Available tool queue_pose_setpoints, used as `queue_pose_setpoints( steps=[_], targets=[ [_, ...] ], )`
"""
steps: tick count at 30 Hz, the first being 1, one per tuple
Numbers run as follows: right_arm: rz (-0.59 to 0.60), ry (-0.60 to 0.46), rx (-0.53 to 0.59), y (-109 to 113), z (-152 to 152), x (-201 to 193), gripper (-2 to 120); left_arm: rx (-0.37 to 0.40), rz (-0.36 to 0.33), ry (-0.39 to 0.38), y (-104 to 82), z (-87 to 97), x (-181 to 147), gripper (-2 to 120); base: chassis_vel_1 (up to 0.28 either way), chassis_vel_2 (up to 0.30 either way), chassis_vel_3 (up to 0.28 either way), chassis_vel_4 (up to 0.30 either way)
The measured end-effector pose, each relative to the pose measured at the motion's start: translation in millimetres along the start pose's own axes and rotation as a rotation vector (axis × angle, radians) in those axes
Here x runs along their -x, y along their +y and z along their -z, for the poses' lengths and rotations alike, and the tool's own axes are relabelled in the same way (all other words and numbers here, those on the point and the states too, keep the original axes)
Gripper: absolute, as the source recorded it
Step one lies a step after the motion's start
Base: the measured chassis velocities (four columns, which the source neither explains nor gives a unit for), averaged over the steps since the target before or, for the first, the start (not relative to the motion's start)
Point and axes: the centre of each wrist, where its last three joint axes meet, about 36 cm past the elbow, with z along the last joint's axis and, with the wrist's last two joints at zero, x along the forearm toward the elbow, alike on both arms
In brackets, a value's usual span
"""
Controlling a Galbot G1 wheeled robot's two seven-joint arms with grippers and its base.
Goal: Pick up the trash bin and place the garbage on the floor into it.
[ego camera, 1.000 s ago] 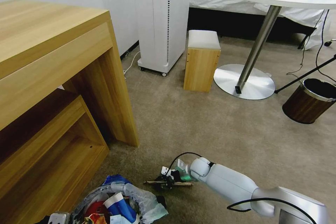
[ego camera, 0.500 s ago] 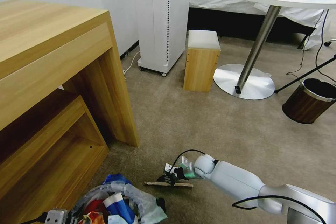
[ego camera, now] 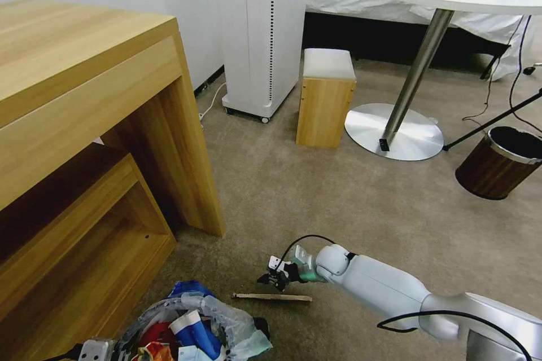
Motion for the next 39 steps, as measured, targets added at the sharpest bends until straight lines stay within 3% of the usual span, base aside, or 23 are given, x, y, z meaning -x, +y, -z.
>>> queue_pose_setpoints(
  steps=[3,4,6,8,10,23,30,39],
  targets=[
    [-0.006,0.002,0.004,1,-3,-1,20,-0.001,0.0,0.0,0.6,-0.4,2,0,0.0,0.0,0.0,0.0],
    [-0.007,0.007,0.007,3,-6,-1,30,-0.004,-0.003,-0.003,1.1,0.4,4,0,0.0,0.0,0.0,0.0],
    [-0.005,0.007,0.009,5,-6,1,34,-0.003,-0.004,-0.003,2.4,0.5,5,0,0.0,0.0,0.0,0.0],
    [0.004,0.006,0.02,9,-8,4,46,-0.001,0.001,-0.003,3.7,-0.8,8,0,0.0,0.0,0.0,0.0],
    [0.008,0.007,0.024,9,-9,3,49,-0.002,0.002,-0.002,3.3,-1.3,9,0,0.0,0.0,0.0,0.0],
    [0.066,0.0,0.042,21,-5,18,98,-0.023,0.0,-0.009,-1.1,-1.0,8,0,0.0,0.0,0.0,0.0],
    [0.076,0.001,0.036,30,-4,28,100,-0.057,-0.003,-0.048,1.6,23.1,3,0,0.0,0.0,0.0,0.0],
    [0.088,0.001,0.035,37,-1,39,100,-0.068,-0.011,-0.047,-2.2,25.7,0,0,0.0,0.0,0.0,0.0]
  ],
)
